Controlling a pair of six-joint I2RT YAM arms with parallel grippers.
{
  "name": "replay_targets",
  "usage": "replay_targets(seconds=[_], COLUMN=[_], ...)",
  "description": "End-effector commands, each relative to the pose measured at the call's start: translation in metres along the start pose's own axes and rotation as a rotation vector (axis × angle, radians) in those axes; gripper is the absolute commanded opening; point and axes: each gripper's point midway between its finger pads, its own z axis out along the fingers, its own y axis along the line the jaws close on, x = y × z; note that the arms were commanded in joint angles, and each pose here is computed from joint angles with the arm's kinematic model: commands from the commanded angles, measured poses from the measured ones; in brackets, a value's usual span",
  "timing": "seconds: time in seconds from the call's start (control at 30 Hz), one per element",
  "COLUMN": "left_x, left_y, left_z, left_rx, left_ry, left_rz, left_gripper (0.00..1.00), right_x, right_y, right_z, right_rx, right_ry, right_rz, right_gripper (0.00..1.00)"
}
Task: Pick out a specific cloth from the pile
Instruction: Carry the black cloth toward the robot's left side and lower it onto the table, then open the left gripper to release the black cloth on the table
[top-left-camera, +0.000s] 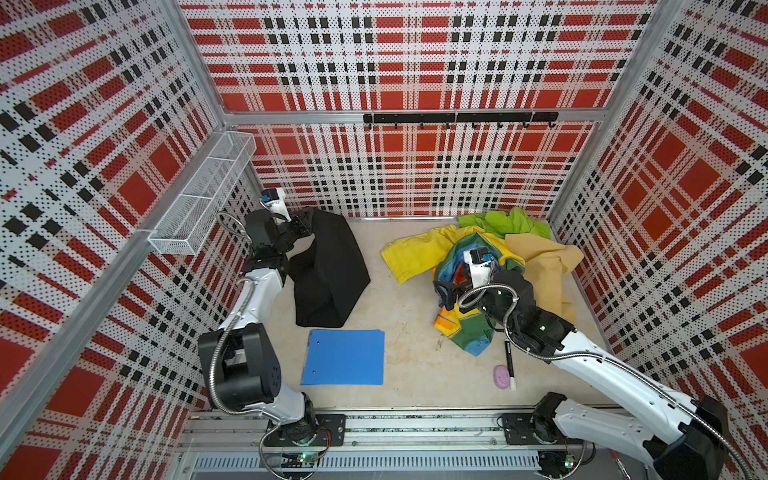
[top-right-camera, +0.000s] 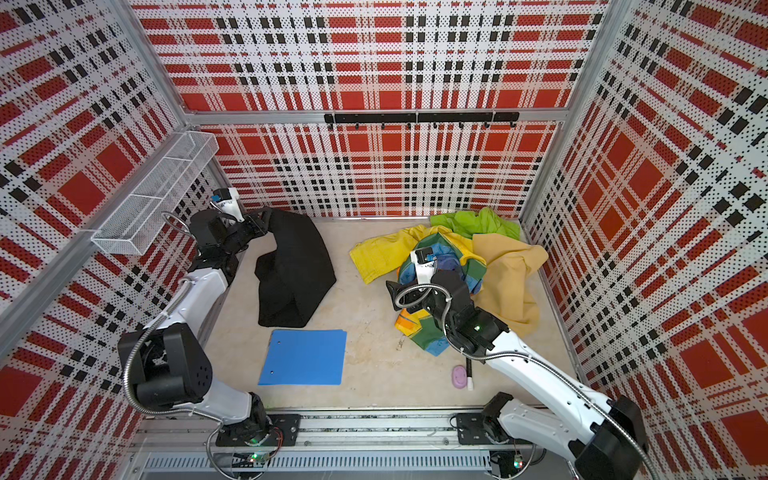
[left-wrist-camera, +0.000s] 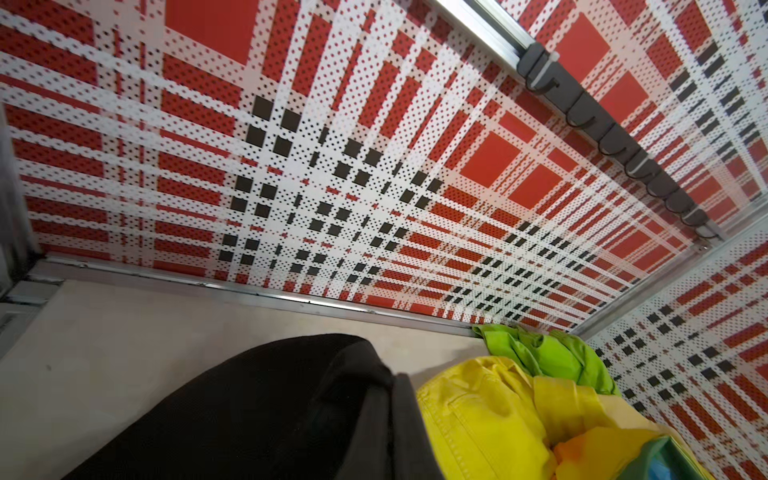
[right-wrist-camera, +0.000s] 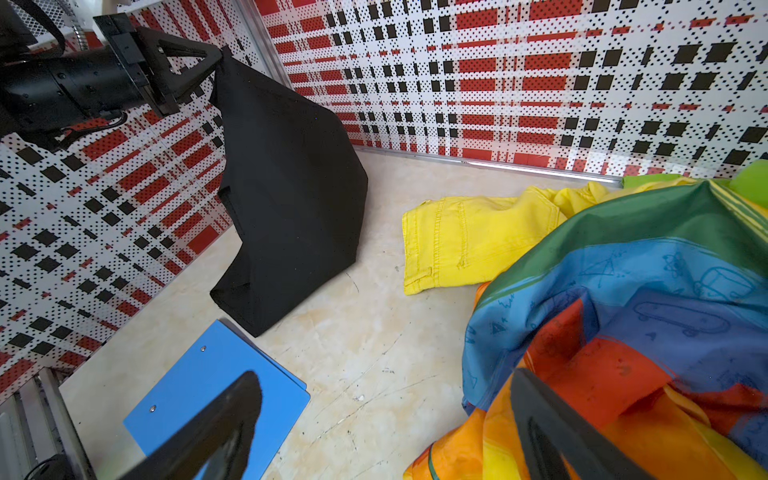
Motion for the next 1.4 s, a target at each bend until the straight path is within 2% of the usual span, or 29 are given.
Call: replay_targets(seconds=[0.0,0.17,0.27,0.43,0.57,0.73,0.87,1.0,1.37], left_x=[-0.001,0.039,0.068,0.146,0.189,0.234,0.248,0.262,0.252], left_y=[-0.001,0.004,0.004,0.004,-0.001,0.032,0.048,0.065,0.092], left_z=[-0.02,-0.049,-0.063,-0.062,-0.051,-0.043,-0.03,-0.023,0.014], left_rx=[-0.056,-0.18,-0.211,-0.23,-0.22,-0.296,-0.319,-0.339,-0.379], left_ry=[-0.043,-0.03,0.001,0.185,0.292,0.412,0.47,0.518,0.528], left_rz=[0.002,-0.019,-0.029,-0.024,-0.021,-0.099,-0.072,-0.154,-0.227], left_gripper=[0.0,0.0,0.0,0.0,0.0,0.0,0.0,0.0,0.0], right_x=[-0.012,-0.01,-0.009,-0.005,-0.003,-0.004,0.0,0.003,0.002], right_y=[0.004,0.003,0.002,0.002,0.003,-0.002,-0.007,-0.01,-0.013], right_z=[0.001,0.001,0.001,0.005,0.006,0.002,-0.002,-0.002,0.001], right_rx=[-0.013,-0.01,-0.004,-0.008,-0.01,0.016,0.039,0.055,0.075], right_ry=[-0.05,-0.043,-0.04,-0.034,-0.027,-0.026,-0.024,-0.015,-0.01], right_rz=[0.007,-0.003,-0.005,0.006,0.011,0.01,0.011,0.014,0.005], right_gripper=[1.0,1.0,1.0,1.0,1.0,1.0,1.0,1.0,1.0])
